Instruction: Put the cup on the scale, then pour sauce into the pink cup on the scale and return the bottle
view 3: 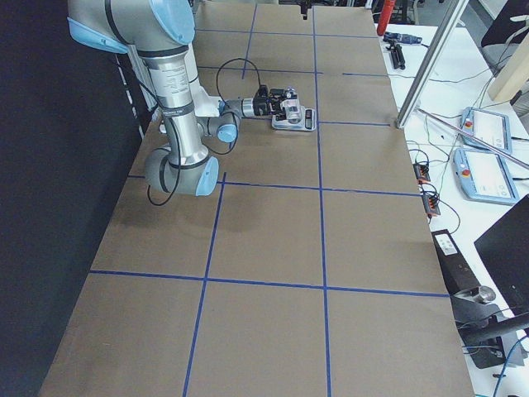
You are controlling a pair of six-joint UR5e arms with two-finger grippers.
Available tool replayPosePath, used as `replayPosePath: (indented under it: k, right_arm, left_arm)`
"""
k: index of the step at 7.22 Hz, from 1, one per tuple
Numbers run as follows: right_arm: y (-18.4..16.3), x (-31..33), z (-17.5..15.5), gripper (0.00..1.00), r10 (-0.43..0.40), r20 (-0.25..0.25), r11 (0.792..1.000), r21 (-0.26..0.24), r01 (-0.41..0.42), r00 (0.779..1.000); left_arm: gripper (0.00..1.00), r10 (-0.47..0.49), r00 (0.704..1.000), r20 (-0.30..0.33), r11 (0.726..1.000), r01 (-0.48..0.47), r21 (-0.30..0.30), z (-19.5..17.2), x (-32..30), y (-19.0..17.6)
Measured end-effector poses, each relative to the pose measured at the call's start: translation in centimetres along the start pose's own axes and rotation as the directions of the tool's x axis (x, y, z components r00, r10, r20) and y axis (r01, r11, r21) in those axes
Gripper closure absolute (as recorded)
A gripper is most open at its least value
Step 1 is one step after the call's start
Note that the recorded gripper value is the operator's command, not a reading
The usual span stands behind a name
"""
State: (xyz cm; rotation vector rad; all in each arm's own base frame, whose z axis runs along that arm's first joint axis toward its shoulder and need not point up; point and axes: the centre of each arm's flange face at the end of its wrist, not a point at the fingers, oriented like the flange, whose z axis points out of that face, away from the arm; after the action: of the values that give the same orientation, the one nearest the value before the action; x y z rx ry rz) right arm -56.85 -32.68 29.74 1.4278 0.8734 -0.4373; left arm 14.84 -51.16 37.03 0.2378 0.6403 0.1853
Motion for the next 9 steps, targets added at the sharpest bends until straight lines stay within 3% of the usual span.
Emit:
replayPosePath:
  k: [6, 9]
  right_arm:
    - [-1.0, 0.8, 0.1, 1.0, 0.153, 0.021, 0.988, -0.005, -0.152, 0.988]
    - [-1.7, 0.8, -0.2, 1.0, 0.326, 0.069, 0.945, -0.013, -0.326, 0.943]
  left_arm:
    - [0.0, -0.007, 1.0, 0.006, 1.0, 0.007, 0.005, -0.3, -0.4, -0.1]
    - [0.0, -0.011, 1.0, 0.008, 1.0, 0.011, 0.008, -0.4, -0.6, -0.1]
